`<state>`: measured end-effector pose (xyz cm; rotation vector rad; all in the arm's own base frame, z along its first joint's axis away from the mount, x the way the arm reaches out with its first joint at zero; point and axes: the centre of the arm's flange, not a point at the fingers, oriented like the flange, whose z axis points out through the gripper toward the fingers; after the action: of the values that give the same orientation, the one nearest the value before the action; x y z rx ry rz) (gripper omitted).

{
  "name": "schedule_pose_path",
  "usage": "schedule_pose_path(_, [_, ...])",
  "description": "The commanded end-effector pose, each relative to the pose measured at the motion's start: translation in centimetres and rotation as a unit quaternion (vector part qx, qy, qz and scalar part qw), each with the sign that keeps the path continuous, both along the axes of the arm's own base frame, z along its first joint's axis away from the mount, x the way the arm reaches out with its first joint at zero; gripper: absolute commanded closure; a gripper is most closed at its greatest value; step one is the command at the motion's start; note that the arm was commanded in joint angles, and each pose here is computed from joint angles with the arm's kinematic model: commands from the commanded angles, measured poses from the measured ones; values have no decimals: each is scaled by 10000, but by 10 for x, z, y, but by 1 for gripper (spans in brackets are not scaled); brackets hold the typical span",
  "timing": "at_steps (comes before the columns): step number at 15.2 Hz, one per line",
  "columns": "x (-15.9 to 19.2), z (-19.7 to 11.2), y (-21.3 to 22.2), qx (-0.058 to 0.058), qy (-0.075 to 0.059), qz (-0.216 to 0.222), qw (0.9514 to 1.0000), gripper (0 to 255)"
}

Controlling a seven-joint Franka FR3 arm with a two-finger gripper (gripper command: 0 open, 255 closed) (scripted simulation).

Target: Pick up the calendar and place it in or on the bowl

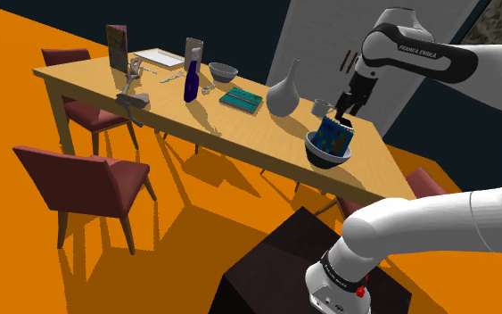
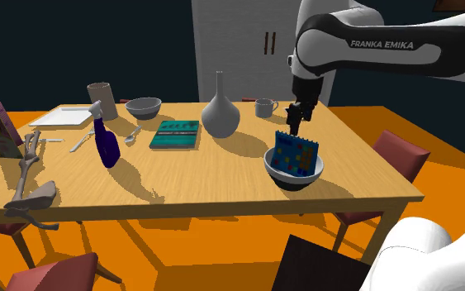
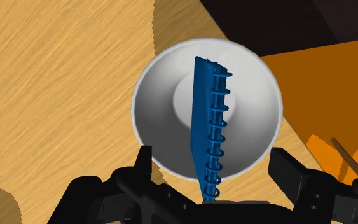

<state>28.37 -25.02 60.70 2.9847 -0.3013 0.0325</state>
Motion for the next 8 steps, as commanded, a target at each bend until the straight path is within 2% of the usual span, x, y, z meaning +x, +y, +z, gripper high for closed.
schedule_pose_path(1, [0,20,2,2,2,0,10000,0])
schedule_pose_path(3, [0,43,5,2,2,0,10000,0])
schedule_pose_path(8, [0,43,5,2,2,0,10000,0])
